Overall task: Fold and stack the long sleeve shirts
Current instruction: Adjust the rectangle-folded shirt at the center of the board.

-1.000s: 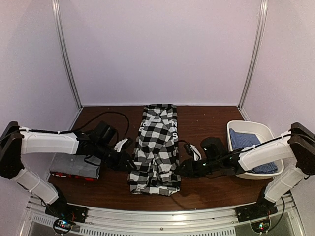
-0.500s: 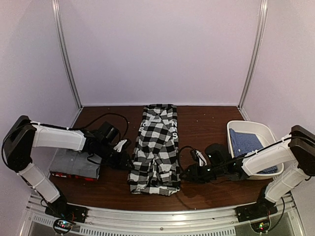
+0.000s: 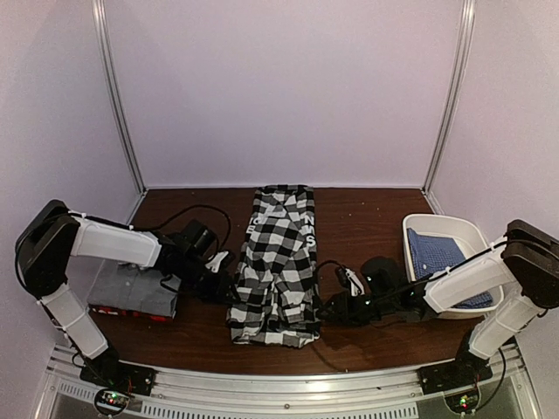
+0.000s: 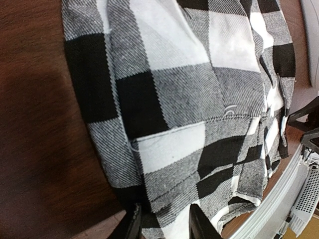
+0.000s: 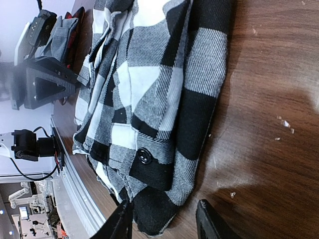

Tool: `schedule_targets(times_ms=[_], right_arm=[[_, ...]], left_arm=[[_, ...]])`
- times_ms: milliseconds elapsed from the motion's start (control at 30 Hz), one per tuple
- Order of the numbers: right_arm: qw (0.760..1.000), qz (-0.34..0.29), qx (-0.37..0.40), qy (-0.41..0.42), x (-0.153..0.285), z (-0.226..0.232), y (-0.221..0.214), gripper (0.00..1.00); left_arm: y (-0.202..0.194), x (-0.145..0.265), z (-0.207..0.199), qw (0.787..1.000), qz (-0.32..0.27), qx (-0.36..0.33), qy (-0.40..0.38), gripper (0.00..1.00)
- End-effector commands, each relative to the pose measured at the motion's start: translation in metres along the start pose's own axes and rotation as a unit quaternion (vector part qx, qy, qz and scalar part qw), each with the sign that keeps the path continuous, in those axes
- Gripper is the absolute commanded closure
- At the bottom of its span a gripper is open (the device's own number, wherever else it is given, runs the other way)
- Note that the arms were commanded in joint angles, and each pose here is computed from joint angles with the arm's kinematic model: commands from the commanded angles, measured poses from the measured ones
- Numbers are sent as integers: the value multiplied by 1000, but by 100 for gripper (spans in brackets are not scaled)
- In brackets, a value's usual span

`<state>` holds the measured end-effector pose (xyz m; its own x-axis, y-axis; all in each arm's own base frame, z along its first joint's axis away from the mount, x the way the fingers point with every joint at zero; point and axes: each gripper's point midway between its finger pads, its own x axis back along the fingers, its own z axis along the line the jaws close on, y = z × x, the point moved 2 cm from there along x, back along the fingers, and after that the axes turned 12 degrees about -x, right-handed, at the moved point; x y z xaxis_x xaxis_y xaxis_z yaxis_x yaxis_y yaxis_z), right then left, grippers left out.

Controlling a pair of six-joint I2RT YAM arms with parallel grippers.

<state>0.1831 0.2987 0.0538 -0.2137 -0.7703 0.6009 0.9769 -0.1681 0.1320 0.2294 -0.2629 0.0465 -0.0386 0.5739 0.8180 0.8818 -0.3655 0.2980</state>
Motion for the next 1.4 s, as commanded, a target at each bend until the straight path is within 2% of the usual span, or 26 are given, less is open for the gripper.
schedule_targets(times_ms=[0,300,500,633,867,1367], right_arm=[[1000,-5,-2,7,-2,2,4,55],[1000,-4,-1,7,-3,3,4,55],[1000,-3,-3,6,-4,2,4,56],[1000,-3,-4,7,-4,2,4,55],[1000,-2,-4,9,-4,1,3,56],[1000,-4,-7,16,-4,3,3,55]], left_arm=[[24,2,-5,999,-33,-15,-7,68],[32,4,-12,999,-40,-20,-22,79],[29,5,-17,998,-35,-20,-38,95],[27,12,-25,998,-33,-15,-53,100],[12,20,-32,997,-13,0,-75,100],[-15,3,-16,997,33,19,-73,100]])
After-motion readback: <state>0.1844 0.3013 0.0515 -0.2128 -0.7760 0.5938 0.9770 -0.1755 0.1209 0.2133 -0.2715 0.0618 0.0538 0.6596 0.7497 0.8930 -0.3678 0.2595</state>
